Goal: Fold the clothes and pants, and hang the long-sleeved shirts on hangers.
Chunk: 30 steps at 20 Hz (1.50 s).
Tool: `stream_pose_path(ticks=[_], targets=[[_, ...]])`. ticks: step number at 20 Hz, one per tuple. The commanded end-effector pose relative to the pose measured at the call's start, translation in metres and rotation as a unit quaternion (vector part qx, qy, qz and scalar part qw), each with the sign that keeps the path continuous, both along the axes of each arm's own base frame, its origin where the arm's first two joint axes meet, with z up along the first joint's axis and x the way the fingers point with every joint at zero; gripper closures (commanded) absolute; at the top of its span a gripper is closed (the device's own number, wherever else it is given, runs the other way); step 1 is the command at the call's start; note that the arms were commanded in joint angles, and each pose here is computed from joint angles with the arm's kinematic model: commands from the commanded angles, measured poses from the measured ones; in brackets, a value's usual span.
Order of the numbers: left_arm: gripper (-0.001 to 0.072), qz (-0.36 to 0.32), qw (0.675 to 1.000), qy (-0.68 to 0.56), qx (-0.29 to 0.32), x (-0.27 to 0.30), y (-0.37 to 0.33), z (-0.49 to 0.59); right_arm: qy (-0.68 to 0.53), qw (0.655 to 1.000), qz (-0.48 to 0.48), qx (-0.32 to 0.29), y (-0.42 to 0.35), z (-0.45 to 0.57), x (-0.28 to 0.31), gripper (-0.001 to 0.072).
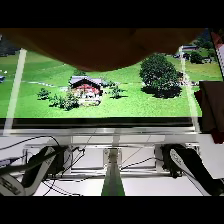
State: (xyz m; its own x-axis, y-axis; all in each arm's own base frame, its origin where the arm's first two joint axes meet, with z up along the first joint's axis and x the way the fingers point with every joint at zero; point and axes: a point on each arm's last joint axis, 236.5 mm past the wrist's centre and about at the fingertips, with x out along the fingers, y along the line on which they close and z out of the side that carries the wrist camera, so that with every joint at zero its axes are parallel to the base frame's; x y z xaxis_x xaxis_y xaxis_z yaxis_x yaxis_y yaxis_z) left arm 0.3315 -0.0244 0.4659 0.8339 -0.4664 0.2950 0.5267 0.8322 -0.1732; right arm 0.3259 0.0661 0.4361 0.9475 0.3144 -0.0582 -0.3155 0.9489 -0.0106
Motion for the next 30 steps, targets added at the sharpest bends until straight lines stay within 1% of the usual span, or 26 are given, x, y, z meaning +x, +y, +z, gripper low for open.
stream_pose_path(ticks=[1, 4, 6, 7, 9, 10, 11, 12, 14, 16, 18, 20, 21, 23, 25, 28, 30], targets=[[0.0694, 0.118, 0.982, -0.141, 0.053, -0.089, -0.009, 0.075, -0.178, 0.984, -0.016, 0.006, 0.001, 0.102, -0.113, 0.0698], [0.0694, 0.225, 0.947, -0.213, 0.089, -0.141, -0.01, 0.105, -0.241, 0.97, -0.017, 0.007, 0.004, 0.126, -0.176, 0.0698], [0.0694, 0.277, 0.926, -0.223, 0.122, -0.157, -0.01, 0.108, -0.254, 0.967, -0.018, 0.005, 0.006, 0.13, -0.191, 0.0698], [0.0696, 0.288, 0.927, -0.207, 0.123, -0.156, -0.006, 0.102, -0.25, 0.968, -0.016, 0.012, 0.005, 0.129, -0.19, 0.0699], [0.0697, 0.302, 0.943, -0.118, 0.069, -0.132, 0.024, 0.076, -0.205, 0.977, -0.028, 0.051, -0.004, 0.117, -0.166, 0.0699], [0.0697, 0.313, 0.946, -0.054, 0.067, -0.112, 0.041, 0.05, -0.169, 0.983, -0.04, 0.05, -0.009, 0.103, -0.145, 0.0699], [0.0696, 0.308, 0.948, 0.006, 0.075, -0.092, 0.052, 0.023, -0.12, 0.99, -0.047, 0.048, -0.013, 0.082, -0.118, 0.0699], [0.0696, 0.278, 0.954, 0.07, 0.084, -0.069, 0.056, -0.01, -0.06, 0.996, -0.045, 0.041, -0.013, 0.054, -0.089, 0.0699], [0.0697, 0.203, 0.959, 0.179, 0.08, -0.028, 0.058, -0.068, 0.073, 0.996, -0.031, 0.029, -0.01, -0.013, -0.031, 0.0698], [0.0697, 0.131, 0.949, 0.277, 0.073, 0.012, 0.06, -0.129, 0.19, 0.981, -0.02, 0.028, -0.009, -0.079, 0.019, 0.0698], [0.0696, 0.061, 0.93, 0.355, 0.068, 0.051, 0.052, -0.189, 0.281, 0.959, -0.019, 0.035, -0.011, -0.142, 0.066, 0.0698], [0.0696, -0.002, 0.914, 0.393, 0.1, 0.094, 0.034, -0.251, 0.343, 0.938, -0.022, 0.038, -0.015, -0.197, 0.104, 0.0698], [0.0696, -0.022, 0.907, 0.407, 0.109, 0.116, 0.025, -0.282, 0.374, 0.926, -0.024, 0.04, -0.018, -0.228, 0.122, 0.0698], [0.0696, -0.018, 0.894, 0.437, 0.095, 0.163, 0.021, -0.345, 0.423, 0.905, -0.031, 0.047, -0.022, -0.288, 0.154, 0.0698], [0.0696, 0.014, 0.885, 0.459, 0.079, 0.199, 0.028, -0.401, 0.452, 0.889, -0.042, 0.056, -0.026, -0.343, 0.183, 0.0698], [0.0696, 0.073, 0.884, 0.46, 0.047, 0.236, 0.042, -0.447, 0.438, 0.893, -0.073, 0.072, -0.04, -0.397, 0.229, 0.0698], [0.0696, 0.098, 0.884, 0.454, 0.047, 0.247, 0.046, -0.458, 0.435, 0.892, -0.091, 0.086, -0.045, -0.417, 0.242, 0.0698]])
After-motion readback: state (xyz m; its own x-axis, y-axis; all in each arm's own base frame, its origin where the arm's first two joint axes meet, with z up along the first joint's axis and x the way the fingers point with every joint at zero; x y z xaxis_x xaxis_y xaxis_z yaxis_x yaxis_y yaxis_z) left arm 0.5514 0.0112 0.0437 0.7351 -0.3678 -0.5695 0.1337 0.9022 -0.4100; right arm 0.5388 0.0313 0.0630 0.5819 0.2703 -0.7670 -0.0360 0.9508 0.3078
